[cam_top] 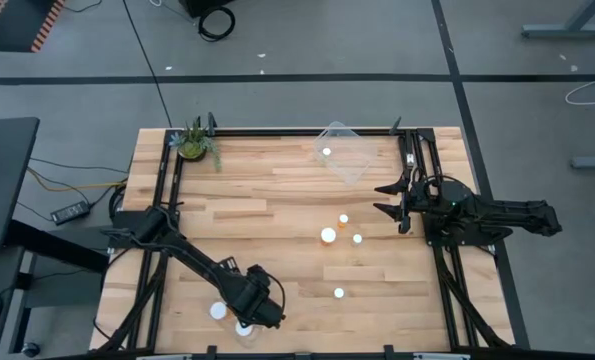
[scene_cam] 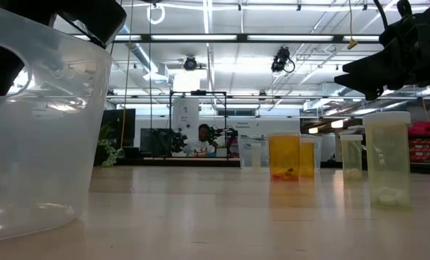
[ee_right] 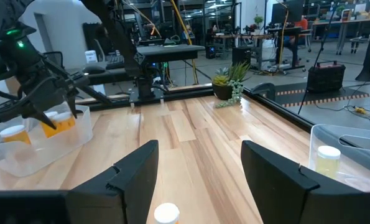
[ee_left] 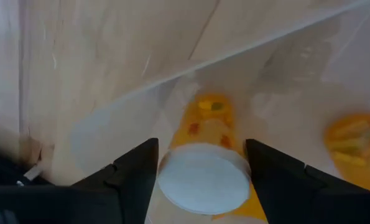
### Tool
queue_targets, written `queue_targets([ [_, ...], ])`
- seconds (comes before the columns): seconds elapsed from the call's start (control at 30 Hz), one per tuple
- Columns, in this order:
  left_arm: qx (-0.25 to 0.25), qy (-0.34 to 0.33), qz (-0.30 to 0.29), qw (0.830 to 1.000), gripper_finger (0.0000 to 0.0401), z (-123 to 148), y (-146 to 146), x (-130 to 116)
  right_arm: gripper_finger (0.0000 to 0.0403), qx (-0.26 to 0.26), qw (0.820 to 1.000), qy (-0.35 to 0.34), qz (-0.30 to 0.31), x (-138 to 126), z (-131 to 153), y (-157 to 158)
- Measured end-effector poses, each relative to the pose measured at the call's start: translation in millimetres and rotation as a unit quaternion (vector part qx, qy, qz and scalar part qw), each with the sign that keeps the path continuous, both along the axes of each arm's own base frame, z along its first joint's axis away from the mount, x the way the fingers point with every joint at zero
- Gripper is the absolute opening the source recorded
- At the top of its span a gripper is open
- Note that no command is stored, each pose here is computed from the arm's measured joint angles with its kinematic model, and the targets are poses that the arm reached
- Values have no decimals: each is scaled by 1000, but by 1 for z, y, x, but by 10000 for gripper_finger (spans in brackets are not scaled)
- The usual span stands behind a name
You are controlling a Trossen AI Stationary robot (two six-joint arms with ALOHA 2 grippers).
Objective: Pick and place medicine bottles into bin by pill shape (circle, oval)
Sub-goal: Put the orange capsule bottle into the bottom transparent bin
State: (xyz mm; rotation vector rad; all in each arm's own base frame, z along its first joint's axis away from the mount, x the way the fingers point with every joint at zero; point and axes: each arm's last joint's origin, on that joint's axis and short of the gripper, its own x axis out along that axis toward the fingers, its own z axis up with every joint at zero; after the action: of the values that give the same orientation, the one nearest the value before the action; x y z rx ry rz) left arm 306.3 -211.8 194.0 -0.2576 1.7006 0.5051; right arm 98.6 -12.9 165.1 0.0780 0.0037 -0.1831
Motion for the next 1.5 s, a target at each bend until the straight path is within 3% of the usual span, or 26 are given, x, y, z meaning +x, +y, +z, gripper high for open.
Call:
queue_targets([
  [0.43,-4,0,-3,1000,270,2,3,3,237,0,1000,0,0,0,0,0],
  [0.77,-4,-6,-10,1000,272,42,12,15,237,0,1000,0,0,0,0,0],
  [1.03,10,-85,-53,995,272,68,24,35,237,0,1000,0,0,0,0,0],
  [1.33,78,-157,-95,980,272,70,46,56,237,0,1000,0,0,0,0,0],
  [1.5,86,-192,-112,971,272,71,63,73,237,0,1000,0,0,0,0,0],
])
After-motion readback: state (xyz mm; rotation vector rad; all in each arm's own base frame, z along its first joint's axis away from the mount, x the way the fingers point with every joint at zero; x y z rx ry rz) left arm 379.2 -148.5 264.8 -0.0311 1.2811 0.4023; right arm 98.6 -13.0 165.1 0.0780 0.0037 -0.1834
